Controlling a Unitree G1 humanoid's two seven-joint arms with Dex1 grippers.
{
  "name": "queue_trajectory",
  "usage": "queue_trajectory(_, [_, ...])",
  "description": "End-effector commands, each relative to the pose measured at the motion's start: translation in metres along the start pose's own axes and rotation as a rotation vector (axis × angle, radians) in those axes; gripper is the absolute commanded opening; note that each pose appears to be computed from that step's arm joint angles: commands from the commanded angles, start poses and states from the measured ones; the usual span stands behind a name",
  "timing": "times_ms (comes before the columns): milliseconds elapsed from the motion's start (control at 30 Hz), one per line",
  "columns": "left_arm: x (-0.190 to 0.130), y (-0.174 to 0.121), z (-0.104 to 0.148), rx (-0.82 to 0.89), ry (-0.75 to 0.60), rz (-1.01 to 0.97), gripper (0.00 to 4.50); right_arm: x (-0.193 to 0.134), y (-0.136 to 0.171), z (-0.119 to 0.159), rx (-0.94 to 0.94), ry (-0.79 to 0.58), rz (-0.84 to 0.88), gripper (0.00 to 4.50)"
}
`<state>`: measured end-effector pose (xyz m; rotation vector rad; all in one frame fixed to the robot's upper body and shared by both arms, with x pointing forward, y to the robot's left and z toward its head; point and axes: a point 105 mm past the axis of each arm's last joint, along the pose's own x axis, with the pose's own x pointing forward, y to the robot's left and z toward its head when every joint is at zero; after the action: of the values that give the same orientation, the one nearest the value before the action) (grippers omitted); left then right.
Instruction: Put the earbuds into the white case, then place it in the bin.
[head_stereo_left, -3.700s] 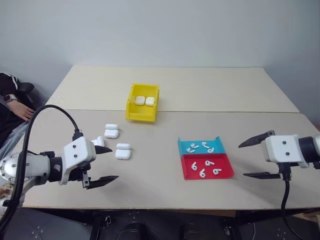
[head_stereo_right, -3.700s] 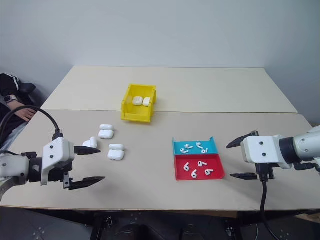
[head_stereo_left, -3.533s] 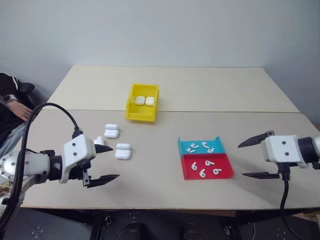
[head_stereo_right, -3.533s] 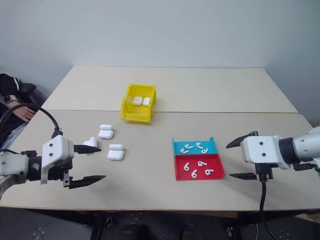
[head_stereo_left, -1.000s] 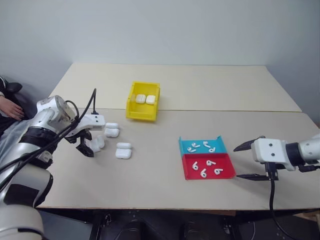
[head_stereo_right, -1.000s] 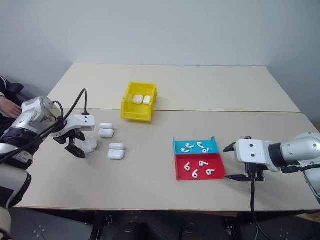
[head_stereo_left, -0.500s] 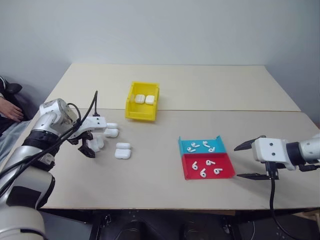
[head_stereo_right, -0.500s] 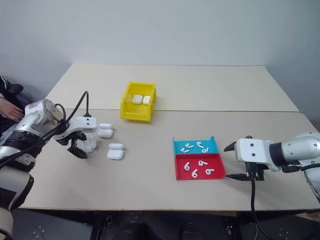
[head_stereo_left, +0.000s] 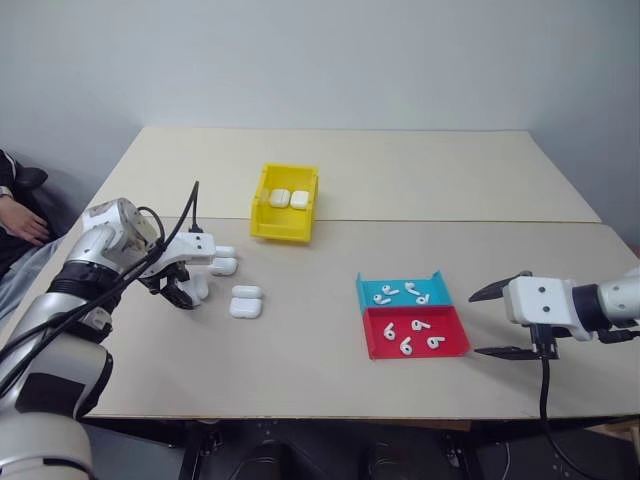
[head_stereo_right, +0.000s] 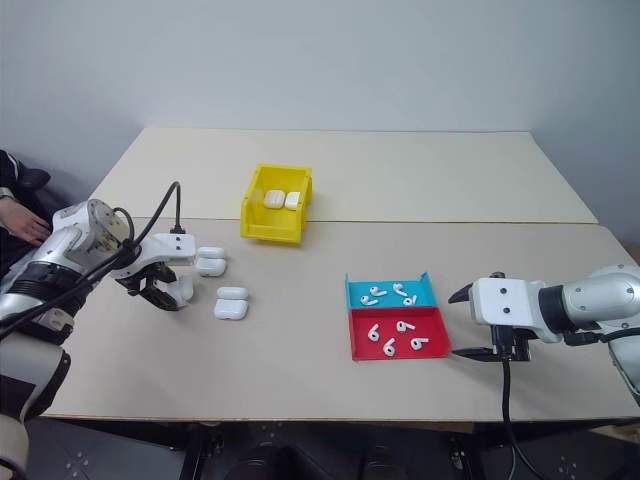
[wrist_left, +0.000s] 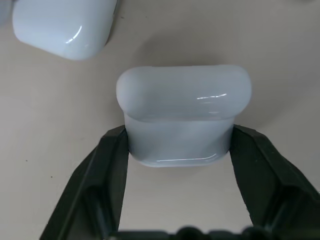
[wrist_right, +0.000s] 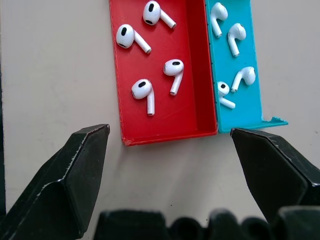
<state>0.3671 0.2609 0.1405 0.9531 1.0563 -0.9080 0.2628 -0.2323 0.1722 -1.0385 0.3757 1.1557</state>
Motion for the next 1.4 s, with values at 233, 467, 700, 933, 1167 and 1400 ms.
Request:
queue_trajectory(233, [-0.024,0.004,0.007,0.096,-0.096,0.088,2.75,-0.009,-0.005,0.011,-0.041,-0.019,-0.04,4.5])
queue_trajectory(467, [-0.069,-0.039,0.026,0.229,-0.437,0.109,2.75,-0.024,-0.006,0.024,-0.022,0.027,-0.014,4.5])
queue_trajectory(700, [-0.086,-0.087,0.074,0.287,-0.986,0.124,2.75,-0.018,-0.009,0.044,-0.118,0.073,0.076,4.5])
queue_trajectory(933, [-0.073,-0.12,0.105,0.269,-1.412,0.219,2.75,0.001,-0.008,0.054,-0.289,0.09,0.2,4.5])
queue_trajectory(1167, [-0.038,-0.141,0.104,0.278,-1.511,0.229,2.76,0.019,-0.005,0.055,-0.358,0.1,0.309,3.62])
queue_trajectory(1400, [-0.014,-0.158,0.108,0.353,-1.426,0.163,2.76,0.039,-0.006,0.042,-0.402,0.162,0.346,3.13])
